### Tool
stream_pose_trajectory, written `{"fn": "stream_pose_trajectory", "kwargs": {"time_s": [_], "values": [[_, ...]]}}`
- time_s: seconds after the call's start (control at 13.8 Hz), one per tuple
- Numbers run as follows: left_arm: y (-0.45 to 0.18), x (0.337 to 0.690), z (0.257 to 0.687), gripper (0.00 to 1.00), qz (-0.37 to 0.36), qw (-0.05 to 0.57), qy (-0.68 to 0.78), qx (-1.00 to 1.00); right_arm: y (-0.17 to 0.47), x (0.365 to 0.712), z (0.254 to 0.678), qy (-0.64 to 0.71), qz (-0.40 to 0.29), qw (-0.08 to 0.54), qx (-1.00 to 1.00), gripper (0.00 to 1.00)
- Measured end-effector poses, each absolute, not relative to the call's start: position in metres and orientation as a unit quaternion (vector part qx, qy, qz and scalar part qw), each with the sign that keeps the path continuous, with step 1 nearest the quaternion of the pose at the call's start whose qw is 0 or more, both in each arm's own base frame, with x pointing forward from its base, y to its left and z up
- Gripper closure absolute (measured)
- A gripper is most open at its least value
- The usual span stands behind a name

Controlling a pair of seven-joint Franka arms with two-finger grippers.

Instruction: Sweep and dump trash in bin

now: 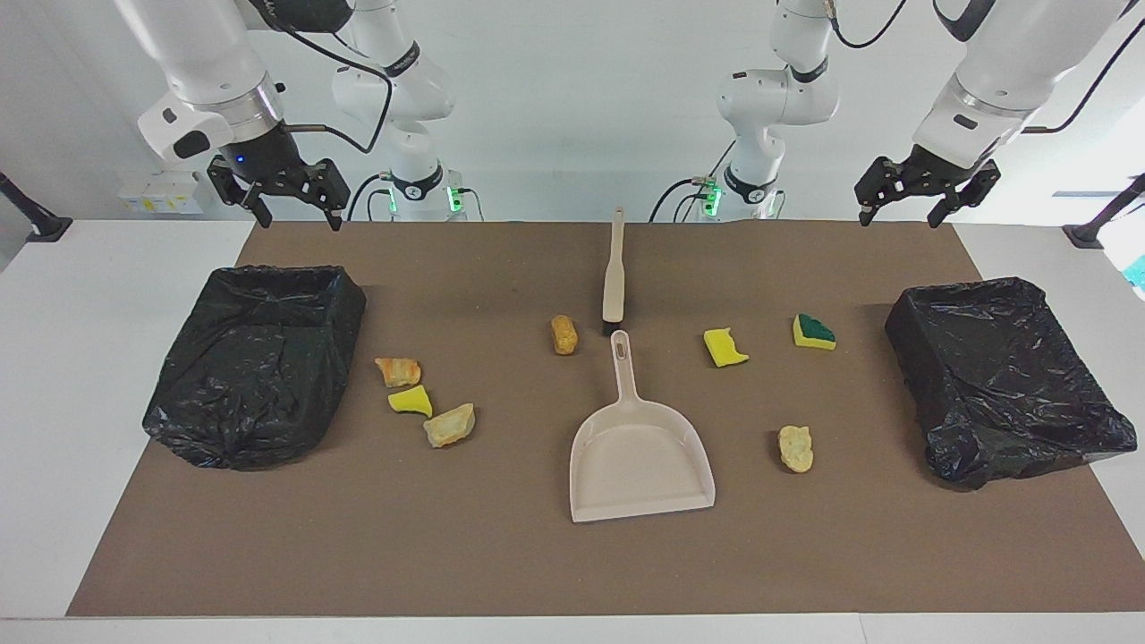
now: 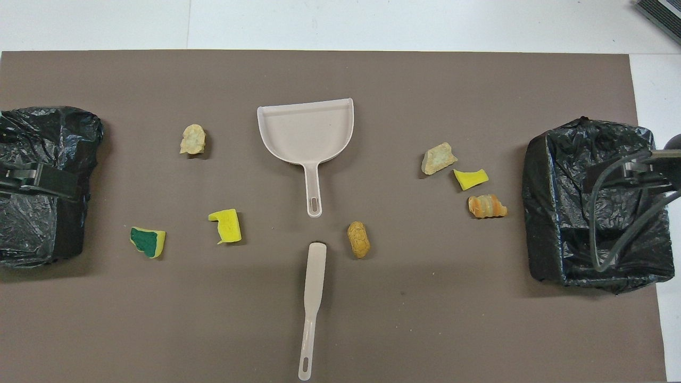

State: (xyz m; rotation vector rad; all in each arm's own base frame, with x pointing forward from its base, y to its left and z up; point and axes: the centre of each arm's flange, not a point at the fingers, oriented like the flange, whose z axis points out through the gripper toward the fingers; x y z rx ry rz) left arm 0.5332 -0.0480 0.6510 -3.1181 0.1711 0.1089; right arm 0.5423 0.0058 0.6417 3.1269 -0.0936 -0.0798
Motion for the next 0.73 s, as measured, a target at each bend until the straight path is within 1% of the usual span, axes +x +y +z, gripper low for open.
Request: {"fn": "stream_pose_trajectory", "kwargs": {"time_s": [0.73], "values": [[-0.0479, 0.5330, 0.6511, 0.00, 0.035, 0.008, 0.054, -0.998, 0.0065, 0.5385, 0.6373, -0.030, -0.026, 0.006, 0.999, 0.00]]}}
